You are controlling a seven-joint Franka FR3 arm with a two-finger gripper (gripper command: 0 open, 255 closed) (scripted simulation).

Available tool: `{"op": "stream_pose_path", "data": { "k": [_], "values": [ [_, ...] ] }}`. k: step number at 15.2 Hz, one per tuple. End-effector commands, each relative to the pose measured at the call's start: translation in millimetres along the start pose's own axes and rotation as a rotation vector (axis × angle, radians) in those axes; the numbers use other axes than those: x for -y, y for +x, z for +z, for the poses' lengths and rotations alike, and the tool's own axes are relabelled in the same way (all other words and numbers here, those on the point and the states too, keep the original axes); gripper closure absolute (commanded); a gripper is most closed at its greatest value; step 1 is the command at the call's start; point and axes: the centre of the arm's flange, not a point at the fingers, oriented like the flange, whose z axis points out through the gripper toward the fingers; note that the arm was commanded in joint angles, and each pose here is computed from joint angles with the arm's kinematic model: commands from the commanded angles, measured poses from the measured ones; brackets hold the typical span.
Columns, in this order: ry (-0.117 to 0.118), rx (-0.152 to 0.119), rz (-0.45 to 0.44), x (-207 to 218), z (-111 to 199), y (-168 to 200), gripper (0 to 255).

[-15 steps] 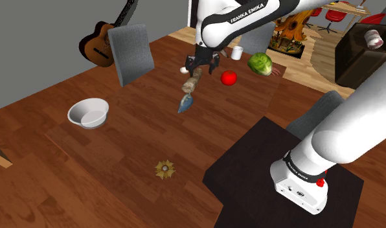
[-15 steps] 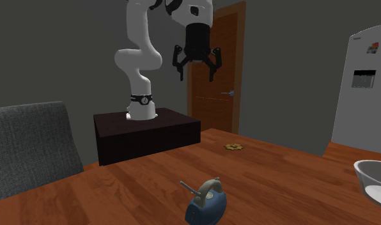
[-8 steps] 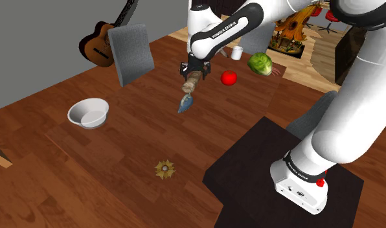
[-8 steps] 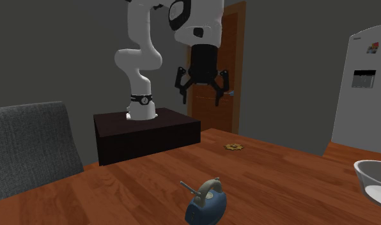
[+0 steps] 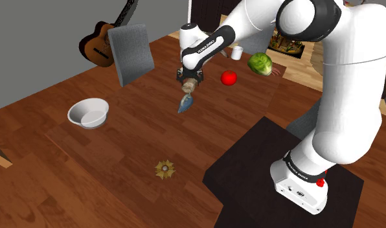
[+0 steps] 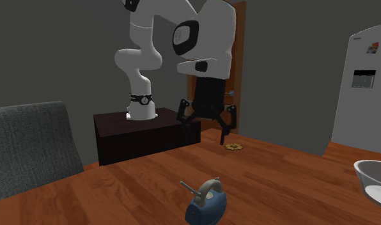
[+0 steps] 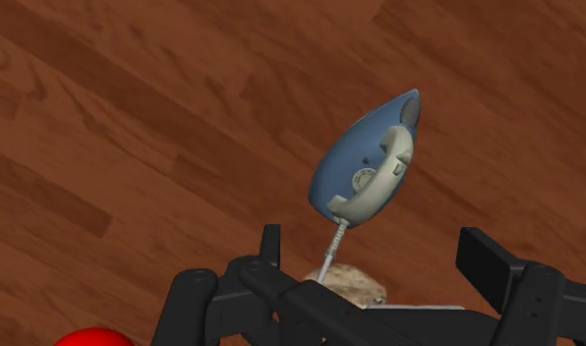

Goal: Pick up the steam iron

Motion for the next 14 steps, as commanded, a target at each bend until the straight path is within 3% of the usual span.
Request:
{"op": "stream_pose_path", "data": {
  "k": [1, 6, 14],
  "values": [
    [-0.012, 0.001, 0.04, 6, 22, 13, 0],
    [-0.041, 0.004, 0.135, 16, 77, 48, 0],
    [-0.041, 0.004, 0.135, 20, 116, 43, 0]
  ]
}}
